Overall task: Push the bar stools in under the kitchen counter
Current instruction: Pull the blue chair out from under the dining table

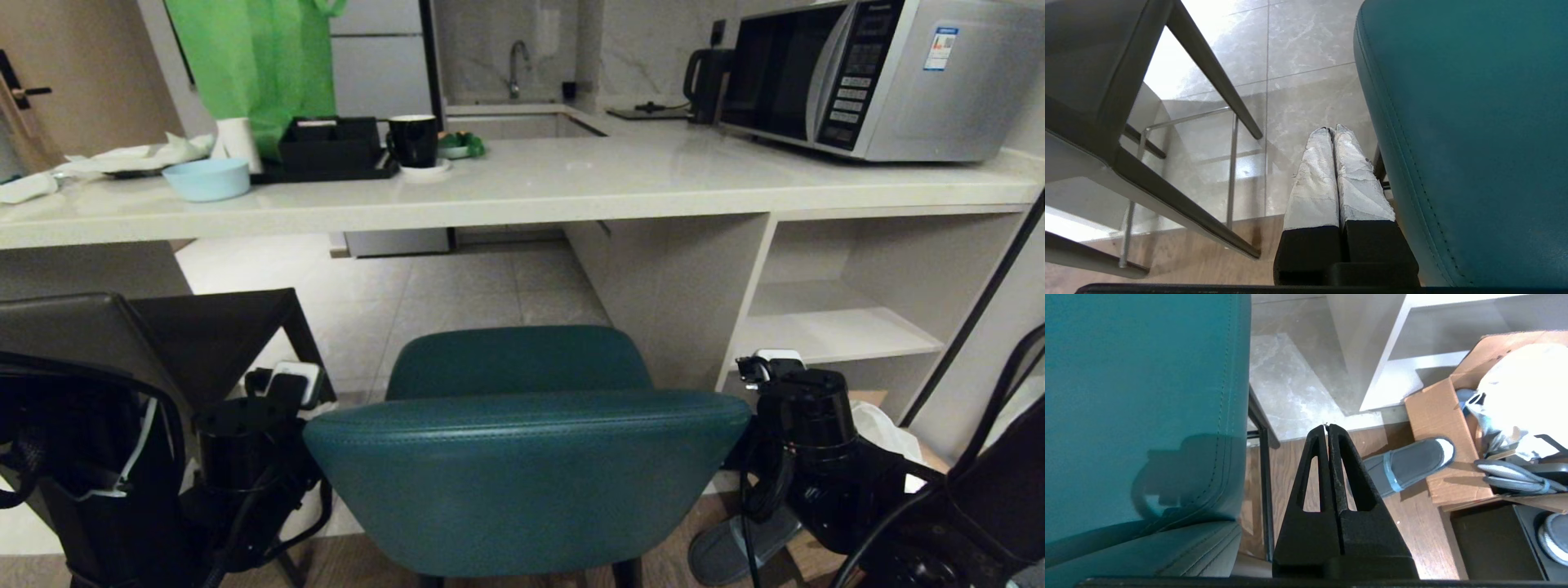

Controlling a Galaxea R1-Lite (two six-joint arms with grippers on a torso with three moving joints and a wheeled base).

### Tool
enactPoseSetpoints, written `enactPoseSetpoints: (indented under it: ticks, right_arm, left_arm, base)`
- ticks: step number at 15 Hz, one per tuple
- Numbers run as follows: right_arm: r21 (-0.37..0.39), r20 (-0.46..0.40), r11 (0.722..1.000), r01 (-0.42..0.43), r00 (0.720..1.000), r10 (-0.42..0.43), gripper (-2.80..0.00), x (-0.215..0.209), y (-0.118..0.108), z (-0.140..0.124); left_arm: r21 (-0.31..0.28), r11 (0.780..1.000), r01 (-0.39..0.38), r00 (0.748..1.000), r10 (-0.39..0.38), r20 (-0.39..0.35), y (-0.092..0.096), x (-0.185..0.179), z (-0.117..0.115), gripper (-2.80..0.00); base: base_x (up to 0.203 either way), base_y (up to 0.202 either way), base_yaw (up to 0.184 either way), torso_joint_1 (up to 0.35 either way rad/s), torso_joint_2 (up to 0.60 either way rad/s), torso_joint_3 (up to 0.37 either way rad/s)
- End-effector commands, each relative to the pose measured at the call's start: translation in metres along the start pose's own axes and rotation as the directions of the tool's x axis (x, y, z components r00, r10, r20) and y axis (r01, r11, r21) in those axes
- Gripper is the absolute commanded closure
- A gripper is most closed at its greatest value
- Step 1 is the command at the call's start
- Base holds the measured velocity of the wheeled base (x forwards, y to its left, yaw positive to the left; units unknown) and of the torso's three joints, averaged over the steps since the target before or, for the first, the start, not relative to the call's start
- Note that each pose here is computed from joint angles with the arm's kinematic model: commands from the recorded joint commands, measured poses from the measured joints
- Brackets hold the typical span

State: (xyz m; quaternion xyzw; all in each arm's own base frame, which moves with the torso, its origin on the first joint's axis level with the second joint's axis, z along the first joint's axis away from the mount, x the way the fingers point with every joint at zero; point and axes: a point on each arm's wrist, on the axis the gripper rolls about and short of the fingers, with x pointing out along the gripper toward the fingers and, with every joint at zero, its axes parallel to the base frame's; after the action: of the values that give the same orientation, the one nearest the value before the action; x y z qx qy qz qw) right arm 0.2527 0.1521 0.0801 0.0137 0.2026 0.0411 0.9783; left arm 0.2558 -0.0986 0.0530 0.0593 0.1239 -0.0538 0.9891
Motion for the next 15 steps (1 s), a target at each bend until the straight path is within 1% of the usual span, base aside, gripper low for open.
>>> enactPoseSetpoints:
  ticks: [1, 3, 6, 7, 9, 12, 15]
  right_arm:
    - [0.008, 0.019, 1.000, -0.014, 1.000, 0.014, 0.00, -0.004, 0.002, 0.003]
    - [0.006, 0.016, 1.000, -0.014, 1.000, 0.014, 0.00, -0.004, 0.002, 0.002]
    - [-0.003, 0.007, 1.000, -0.022, 1.000, 0.022, 0.00, -0.006, 0.004, -0.001]
    - [-0.011, -0.004, 1.000, -0.028, 1.000, 0.028, 0.00, -0.008, 0.006, -0.005]
    - [-0.013, 0.002, 0.999, -0.043, 0.999, 0.043, 0.00, -0.013, 0.009, -0.004]
    - [-0.013, 0.011, 0.998, -0.057, 0.998, 0.057, 0.00, -0.022, 0.008, -0.002]
    - [-0.041, -0.015, 0.995, -0.092, 0.996, 0.092, 0.00, -0.036, 0.011, -0.012]
  left_arm:
    - [-0.005, 1.000, 0.012, 1.000, -0.012, 0.025, -0.003, -0.003, 0.004, 0.00]
    - [-0.006, 1.000, 0.013, 1.000, -0.013, 0.017, -0.003, -0.005, 0.003, 0.00]
    - [0.000, 1.000, 0.019, 1.000, -0.019, -0.010, -0.010, -0.017, -0.002, 0.00]
    - [-0.017, 1.000, 0.016, 1.000, -0.017, -0.020, -0.015, -0.021, -0.005, 0.00]
    - [-0.026, 1.000, 0.013, 1.000, -0.014, -0.027, -0.019, -0.026, -0.006, 0.00]
    - [-0.027, 1.000, 0.005, 1.000, -0.005, -0.015, -0.018, -0.031, -0.003, 0.00]
    - [-0.026, 1.000, 0.004, 1.000, -0.005, -0.018, -0.016, -0.034, -0.003, 0.00]
  base:
    - [0.000, 0.000, 0.000, 0.000, 0.00, 0.000]
    - [0.000, 0.000, 0.000, 0.000, 0.00, 0.000]
    - [0.000, 0.000, 0.000, 0.000, 0.00, 0.000]
    - [0.000, 0.000, 0.000, 0.000, 0.00, 0.000]
    - [0.000, 0.000, 0.000, 0.000, 0.00, 0.000]
    - [0.000, 0.000, 0.000, 0.000, 0.00, 0.000]
    - [0.000, 0.000, 0.000, 0.000, 0.00, 0.000]
